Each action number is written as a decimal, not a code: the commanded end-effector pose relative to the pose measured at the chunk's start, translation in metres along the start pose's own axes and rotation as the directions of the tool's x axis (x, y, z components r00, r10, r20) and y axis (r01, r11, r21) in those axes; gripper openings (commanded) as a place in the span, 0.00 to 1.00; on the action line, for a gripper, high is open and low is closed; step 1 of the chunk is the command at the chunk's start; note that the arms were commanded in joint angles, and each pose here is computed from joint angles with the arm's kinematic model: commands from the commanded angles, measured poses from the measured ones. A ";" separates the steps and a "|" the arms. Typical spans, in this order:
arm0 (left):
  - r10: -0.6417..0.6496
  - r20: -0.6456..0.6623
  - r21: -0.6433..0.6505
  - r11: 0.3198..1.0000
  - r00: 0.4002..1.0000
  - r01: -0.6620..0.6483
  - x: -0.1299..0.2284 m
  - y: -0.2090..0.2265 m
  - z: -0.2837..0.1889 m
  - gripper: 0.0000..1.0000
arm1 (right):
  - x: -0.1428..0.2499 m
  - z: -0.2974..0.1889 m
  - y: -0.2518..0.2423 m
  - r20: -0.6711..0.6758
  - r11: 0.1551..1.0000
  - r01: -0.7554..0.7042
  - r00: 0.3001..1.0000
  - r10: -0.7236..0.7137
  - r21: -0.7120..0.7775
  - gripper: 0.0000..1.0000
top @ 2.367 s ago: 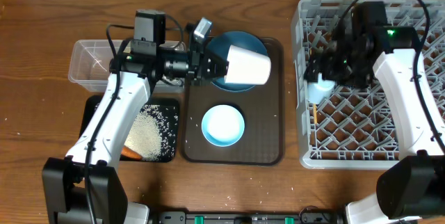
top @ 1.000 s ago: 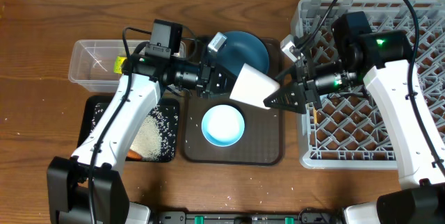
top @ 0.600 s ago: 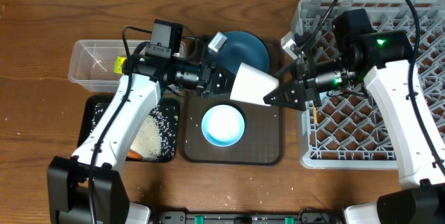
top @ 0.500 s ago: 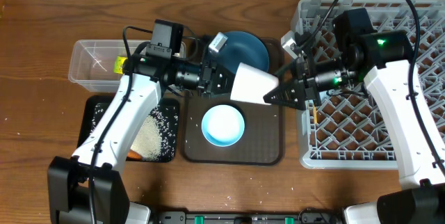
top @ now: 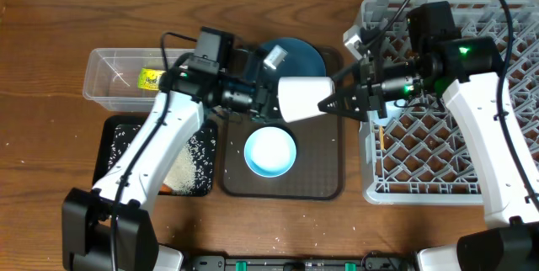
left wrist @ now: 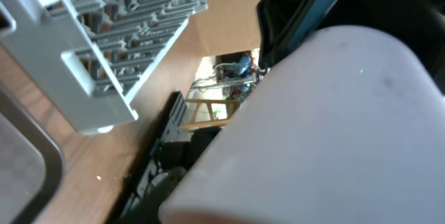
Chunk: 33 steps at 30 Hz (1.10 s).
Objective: Sort waste into correct bins and load items into the dishwasher rack
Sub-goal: 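Open the left gripper and carry the pink cup right over the rack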
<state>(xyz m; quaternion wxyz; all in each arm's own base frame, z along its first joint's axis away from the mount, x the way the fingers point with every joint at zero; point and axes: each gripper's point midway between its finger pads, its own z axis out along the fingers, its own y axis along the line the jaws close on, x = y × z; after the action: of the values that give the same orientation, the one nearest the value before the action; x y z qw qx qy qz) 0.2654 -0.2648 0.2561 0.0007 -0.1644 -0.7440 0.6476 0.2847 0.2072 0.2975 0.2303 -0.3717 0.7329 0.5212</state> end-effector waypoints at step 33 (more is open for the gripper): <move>-0.115 0.094 -0.440 0.886 0.989 0.145 0.007 0.078 -0.015 0.47 | 0.154 -0.199 -0.079 0.448 -0.150 -0.467 0.634 0.630 0.871 0.48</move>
<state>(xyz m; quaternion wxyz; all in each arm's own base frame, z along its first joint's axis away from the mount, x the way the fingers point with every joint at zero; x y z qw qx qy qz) 0.2797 -0.2419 0.1827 -0.0092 -0.0821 -0.8769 0.4735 0.2635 -0.0279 0.2199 0.1238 0.1565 0.9797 -0.0180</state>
